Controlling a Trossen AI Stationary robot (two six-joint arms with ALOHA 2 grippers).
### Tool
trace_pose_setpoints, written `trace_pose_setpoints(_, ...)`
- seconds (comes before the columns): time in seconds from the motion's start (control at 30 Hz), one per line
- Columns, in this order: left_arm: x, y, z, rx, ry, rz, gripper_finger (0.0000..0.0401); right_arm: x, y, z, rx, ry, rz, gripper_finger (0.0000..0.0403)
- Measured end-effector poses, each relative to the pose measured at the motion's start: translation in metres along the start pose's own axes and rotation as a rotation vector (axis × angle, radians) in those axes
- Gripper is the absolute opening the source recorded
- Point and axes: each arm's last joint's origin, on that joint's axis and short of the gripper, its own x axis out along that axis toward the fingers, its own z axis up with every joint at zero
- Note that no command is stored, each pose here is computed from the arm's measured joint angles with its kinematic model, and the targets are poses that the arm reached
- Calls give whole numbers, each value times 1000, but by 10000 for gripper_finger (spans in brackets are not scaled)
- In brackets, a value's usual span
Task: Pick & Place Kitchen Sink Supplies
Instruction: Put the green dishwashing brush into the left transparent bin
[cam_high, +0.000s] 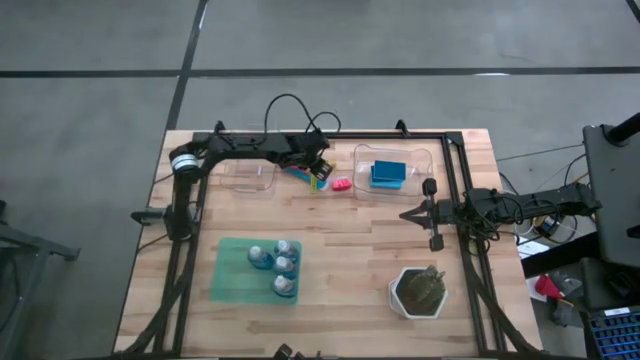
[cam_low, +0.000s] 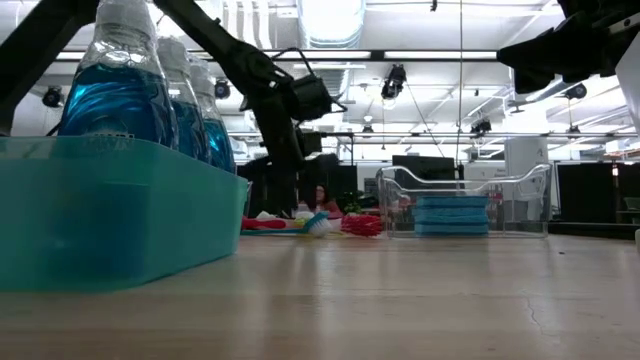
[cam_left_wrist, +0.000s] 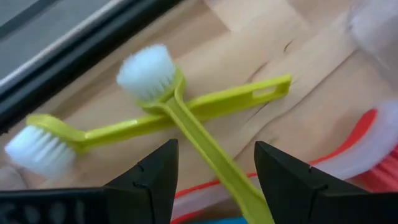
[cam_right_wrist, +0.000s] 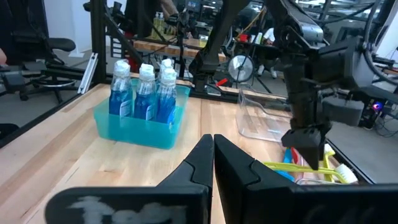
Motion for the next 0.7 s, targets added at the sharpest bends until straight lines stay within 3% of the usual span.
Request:
trace_pose_setpoints(0.5, 17, -2, -7, 47, 38, 3, 200, 0, 0, 0, 0, 0, 0, 8)
trace_pose_setpoints(0.7, 17, -2, -7, 42, 38, 3, 149, 0, 0, 0, -2, 0, 0, 8)
